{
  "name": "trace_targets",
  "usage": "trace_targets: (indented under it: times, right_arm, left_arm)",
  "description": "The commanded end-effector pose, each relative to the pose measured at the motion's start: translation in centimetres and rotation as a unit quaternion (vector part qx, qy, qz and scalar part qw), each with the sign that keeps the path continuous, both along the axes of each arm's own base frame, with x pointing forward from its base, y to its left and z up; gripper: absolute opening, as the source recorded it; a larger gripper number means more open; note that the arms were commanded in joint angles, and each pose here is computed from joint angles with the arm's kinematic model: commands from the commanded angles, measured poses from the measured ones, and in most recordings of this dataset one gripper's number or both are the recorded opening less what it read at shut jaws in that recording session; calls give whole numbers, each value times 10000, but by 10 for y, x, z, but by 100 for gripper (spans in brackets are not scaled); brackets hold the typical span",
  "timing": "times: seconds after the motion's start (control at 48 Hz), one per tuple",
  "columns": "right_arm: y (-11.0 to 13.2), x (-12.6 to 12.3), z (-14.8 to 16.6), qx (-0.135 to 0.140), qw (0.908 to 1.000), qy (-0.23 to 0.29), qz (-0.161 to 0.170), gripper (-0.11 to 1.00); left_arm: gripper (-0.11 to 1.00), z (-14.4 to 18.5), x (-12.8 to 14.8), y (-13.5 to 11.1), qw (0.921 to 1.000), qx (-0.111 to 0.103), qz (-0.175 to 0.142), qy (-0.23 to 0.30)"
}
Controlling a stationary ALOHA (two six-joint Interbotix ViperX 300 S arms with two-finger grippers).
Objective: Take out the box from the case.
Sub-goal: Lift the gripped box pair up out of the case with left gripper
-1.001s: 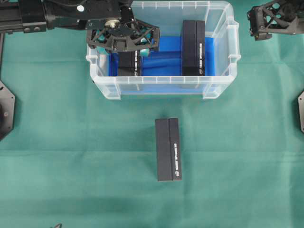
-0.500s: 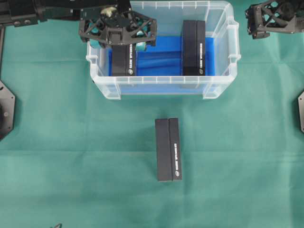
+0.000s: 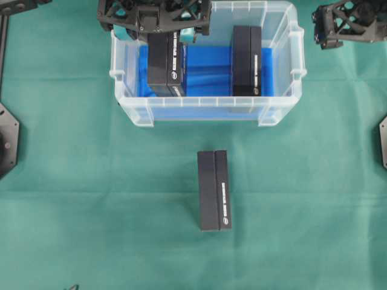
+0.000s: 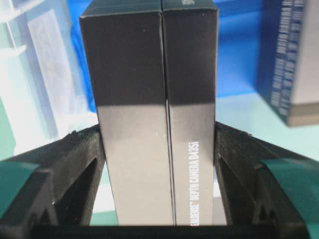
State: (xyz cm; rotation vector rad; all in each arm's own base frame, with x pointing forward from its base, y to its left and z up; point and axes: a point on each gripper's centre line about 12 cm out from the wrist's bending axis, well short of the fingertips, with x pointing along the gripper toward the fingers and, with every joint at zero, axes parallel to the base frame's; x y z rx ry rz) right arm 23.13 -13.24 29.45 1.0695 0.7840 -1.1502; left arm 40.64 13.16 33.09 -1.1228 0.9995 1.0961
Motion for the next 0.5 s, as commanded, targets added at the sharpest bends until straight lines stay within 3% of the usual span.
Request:
trace_targets:
  times: [0.0,0.25,0.479]
  right_arm:
    - [-1,1,7,-76,9999,-134,5,92]
    - [-1,1,7,-85,9998,-155,10,92]
    - [-1,2,7,-91,9998,-168,20,92]
  left_arm:
    - [61,44,-11,-2,9989,145,17,-437]
    - [61,74,-20,-7,9985,166,40,-521]
    - [61,75,-20,-9,9987,152,15,-477]
